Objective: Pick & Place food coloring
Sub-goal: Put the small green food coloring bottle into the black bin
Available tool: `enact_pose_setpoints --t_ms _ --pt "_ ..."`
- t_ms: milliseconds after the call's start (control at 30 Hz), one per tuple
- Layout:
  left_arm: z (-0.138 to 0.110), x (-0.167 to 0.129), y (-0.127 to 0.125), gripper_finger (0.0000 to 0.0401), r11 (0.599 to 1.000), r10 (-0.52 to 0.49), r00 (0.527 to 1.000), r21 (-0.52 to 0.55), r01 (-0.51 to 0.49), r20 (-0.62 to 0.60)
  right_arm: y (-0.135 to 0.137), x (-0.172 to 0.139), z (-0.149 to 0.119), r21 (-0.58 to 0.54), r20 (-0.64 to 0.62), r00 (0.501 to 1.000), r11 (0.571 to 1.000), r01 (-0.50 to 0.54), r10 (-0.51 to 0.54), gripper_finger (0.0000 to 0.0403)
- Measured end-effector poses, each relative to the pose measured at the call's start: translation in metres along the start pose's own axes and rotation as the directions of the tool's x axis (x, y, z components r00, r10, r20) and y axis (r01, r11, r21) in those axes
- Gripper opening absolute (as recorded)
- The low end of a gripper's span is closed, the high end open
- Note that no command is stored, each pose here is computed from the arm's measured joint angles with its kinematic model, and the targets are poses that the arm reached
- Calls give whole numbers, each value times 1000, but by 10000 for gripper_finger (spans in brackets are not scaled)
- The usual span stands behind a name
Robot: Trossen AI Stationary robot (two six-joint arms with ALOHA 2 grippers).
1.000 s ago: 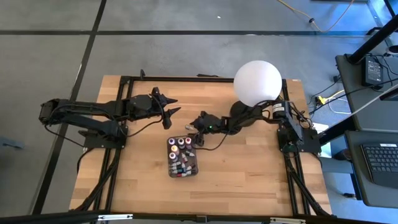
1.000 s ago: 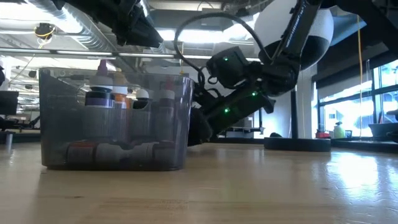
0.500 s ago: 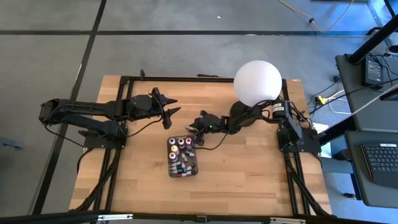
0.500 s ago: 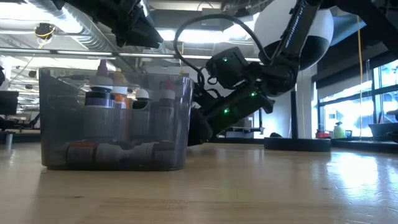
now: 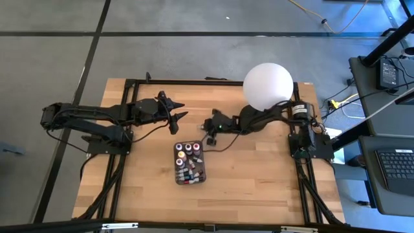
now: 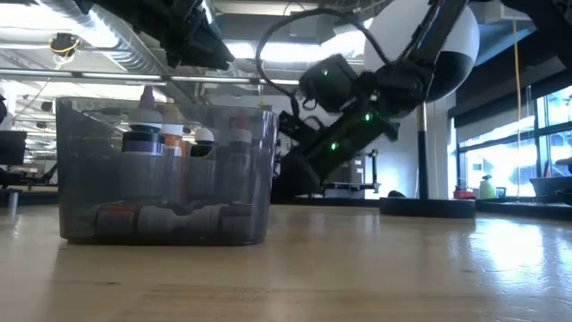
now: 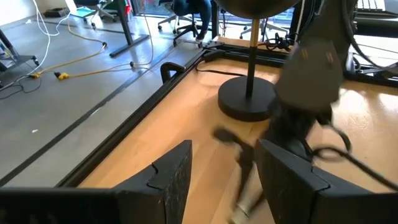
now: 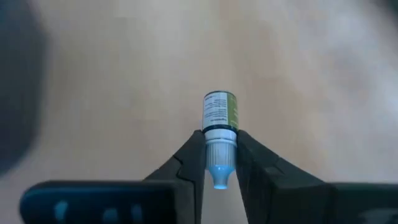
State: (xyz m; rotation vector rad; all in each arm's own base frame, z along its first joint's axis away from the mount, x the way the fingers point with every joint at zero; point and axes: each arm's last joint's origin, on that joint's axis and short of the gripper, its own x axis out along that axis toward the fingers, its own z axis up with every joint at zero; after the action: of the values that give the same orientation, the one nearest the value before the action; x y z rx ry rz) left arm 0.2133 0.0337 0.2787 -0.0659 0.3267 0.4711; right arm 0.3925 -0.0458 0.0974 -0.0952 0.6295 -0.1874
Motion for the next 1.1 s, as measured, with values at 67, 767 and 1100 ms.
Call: enact_pose_setpoints --t_ms 67,767,1100 --pt "0 0 0 173 1000 0 1000 0 0 0 -10 -9 9 -26 -8 999 999 44 -44 73" --pt "0 0 0 169 1000 -5 1000 1 5 -3 -10 -123 107 -34 349 925 988 -149 151 75" --pt "-2 0 0 171 1000 -4 1000 8 4 -23 37 -137 129 -78 389 891 972 -222 234 76"
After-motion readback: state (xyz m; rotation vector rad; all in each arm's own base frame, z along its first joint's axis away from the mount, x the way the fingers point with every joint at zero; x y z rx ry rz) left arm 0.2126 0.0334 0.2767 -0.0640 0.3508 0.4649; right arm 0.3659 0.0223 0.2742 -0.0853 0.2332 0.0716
